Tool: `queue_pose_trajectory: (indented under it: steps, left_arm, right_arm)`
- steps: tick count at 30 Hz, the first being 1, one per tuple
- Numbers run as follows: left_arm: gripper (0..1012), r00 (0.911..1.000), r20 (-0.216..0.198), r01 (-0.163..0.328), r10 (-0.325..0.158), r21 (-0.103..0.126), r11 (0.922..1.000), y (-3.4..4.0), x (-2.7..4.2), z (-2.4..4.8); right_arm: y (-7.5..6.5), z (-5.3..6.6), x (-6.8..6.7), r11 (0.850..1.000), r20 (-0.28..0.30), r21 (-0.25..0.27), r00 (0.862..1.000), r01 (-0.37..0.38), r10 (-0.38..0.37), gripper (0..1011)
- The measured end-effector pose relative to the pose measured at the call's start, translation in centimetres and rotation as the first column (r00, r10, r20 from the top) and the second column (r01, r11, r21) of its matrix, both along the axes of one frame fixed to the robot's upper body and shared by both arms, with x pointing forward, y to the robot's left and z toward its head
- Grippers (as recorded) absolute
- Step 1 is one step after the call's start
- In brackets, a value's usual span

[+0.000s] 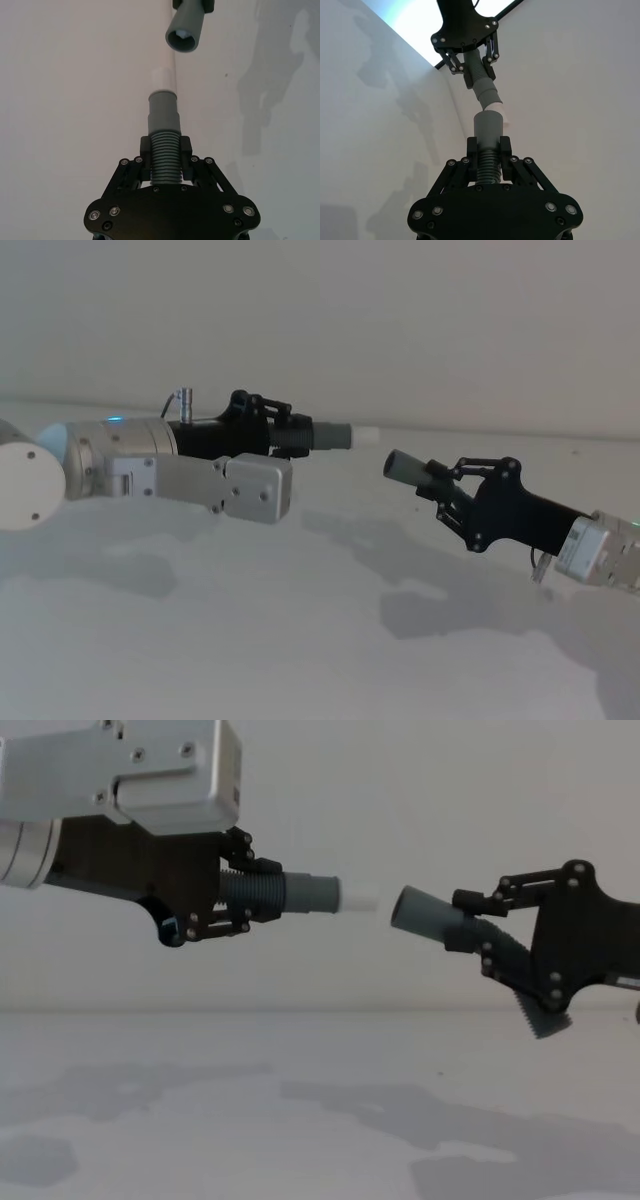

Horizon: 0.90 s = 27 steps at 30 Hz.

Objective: Use both hands to pick up one end of the pipe from the table, align the ends, and insert them.

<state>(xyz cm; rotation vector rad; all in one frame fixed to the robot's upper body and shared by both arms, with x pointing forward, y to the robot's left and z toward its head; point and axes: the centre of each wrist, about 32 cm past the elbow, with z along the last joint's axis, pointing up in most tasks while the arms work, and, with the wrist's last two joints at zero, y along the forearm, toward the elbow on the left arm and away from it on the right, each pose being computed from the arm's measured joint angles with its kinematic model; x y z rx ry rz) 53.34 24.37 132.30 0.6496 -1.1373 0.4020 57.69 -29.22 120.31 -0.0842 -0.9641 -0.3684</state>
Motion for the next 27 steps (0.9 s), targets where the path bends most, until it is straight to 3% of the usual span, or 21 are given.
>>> queue_pose_trajectory:
  steps: [15,27]
  left_arm:
    - [314,0.9998,0.015,0.015,-0.015,-0.006,0.9999,-0.09,-0.04,-0.18]
    - [314,0.9996,0.019,0.019,-0.019,-0.008,0.9998,-0.13,-0.06,-0.22]
  right_arm:
    - [0.4,0.2,1.4,0.998,0.071,-0.043,0.996,-0.044,0.047,230]
    - [-0.4,0.9,3.5,0.987,0.175,-0.132,0.978,-0.092,0.115,232]
